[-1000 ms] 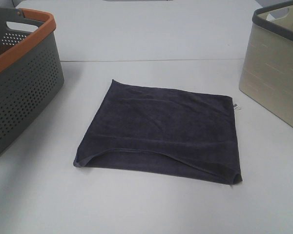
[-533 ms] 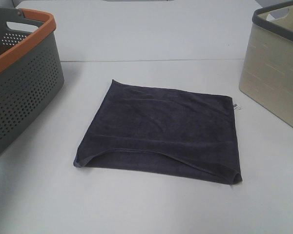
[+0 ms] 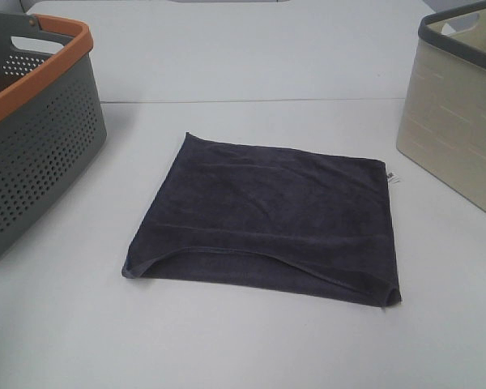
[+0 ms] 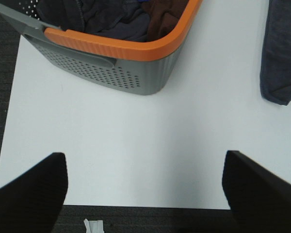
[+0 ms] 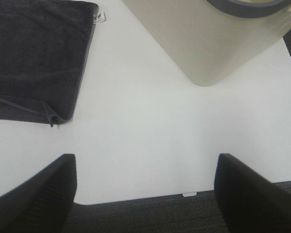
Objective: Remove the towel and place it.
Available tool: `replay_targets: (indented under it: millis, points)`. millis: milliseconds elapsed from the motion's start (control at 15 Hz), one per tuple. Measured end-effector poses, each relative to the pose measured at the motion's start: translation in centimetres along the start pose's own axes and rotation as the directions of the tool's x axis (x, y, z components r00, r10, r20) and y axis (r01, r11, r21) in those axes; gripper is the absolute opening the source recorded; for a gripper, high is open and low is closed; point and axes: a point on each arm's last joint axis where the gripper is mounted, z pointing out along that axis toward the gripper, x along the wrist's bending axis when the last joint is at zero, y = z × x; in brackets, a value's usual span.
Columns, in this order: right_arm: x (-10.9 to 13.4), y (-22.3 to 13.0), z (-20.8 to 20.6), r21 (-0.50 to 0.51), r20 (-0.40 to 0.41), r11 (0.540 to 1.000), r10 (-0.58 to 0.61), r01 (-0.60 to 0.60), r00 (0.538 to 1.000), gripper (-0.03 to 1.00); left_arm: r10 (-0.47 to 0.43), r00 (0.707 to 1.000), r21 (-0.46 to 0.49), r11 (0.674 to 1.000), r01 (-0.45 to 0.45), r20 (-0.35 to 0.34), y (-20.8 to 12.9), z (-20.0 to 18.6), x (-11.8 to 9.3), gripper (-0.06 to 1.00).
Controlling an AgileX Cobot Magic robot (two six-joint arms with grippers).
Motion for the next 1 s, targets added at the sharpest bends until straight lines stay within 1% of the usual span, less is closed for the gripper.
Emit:
replay_targets:
  millis: [133, 200, 267, 333, 400, 467, 533, 600, 733, 933, 1000]
  points:
    - [-0.2, -2.6, 0.7, -0.065, 0.004, 0.998, -0.002, 0.002, 1.0, 0.7, -0.003, 0.999, -0.059, 0.998, 0.0, -0.052, -2.7, 0.0, 0.5, 0.82]
    - [-0.1, -3.5, 0.9, -0.097, -0.006, 0.995, 0.0, 0.0, 1.0, 0.7, 0.002, 0.997, -0.093, 0.996, -0.009, -0.08, -3.9, -0.1, 0.8, 0.82]
    - [-0.1, -4.4, 1.0, -0.122, -0.012, 0.992, 0.001, -0.002, 1.0, 0.7, 0.005, 0.995, -0.128, 0.992, -0.017, -0.096, -5.0, -0.1, 1.0, 0.82]
    - [-0.2, -5.3, 1.1, -0.152, -0.013, 0.988, -0.004, 0.002, 1.0, 0.7, 0.002, 0.995, -0.182, 0.983, -0.02, -0.101, -6.2, -0.3, 1.1, 0.82]
    - [-0.2, -5.7, 1.2, -0.166, -0.013, 0.986, -0.008, 0.006, 1.0, 0.7, -0.001, 0.995, -0.203, 0.979, -0.02, -0.1, -6.7, -0.4, 1.1, 0.82]
    - [-0.2, -6.3, 1.2, -0.191, -0.013, 0.982, -0.014, 0.012, 1.0, 0.7, -0.008, 0.996, -0.283, 0.959, -0.019, -0.092, -8.6, -0.7, 1.0, 0.82]
    - [-0.2, -6.9, 0.8, -0.236, -0.012, 0.972, -0.021, 0.018, 1.0, 0.7, -0.018, 0.998, -0.327, 0.945, -0.005, -0.067, -9.8, -0.9, 0.9, 0.82]
    - [-0.2, -7.0, 0.8, -0.243, -0.013, 0.97, -0.021, 0.018, 1.0, 0.7, -0.022, 1.0, -0.385, 0.923, 0.015, -0.012, -11.4, -0.9, 0.5, 0.81]
    - [-0.2, -7.0, 0.9, -0.252, -0.012, 0.968, -0.021, 0.018, 1.0, 0.7, 0.008, 0.999, -0.399, 0.917, 0.006, 0.032, -11.9, -0.5, 0.0, 0.81]
    - [-0.2, -6.7, 1.4, -0.285, -0.009, 0.958, -0.021, 0.018, 1.0, 0.7, 0.03, 0.999, -0.408, 0.913, -0.012, 0.037, -11.9, 0.1, -0.2, 0.81]
    - [-0.2, -6.7, 1.7, -0.282, -0.009, 0.959, -0.021, 0.018, 1.0, 0.7, 0.031, 0.999, -0.408, 0.913, -0.013, 0.036, -11.9, 0.1, -0.2, 0.81]
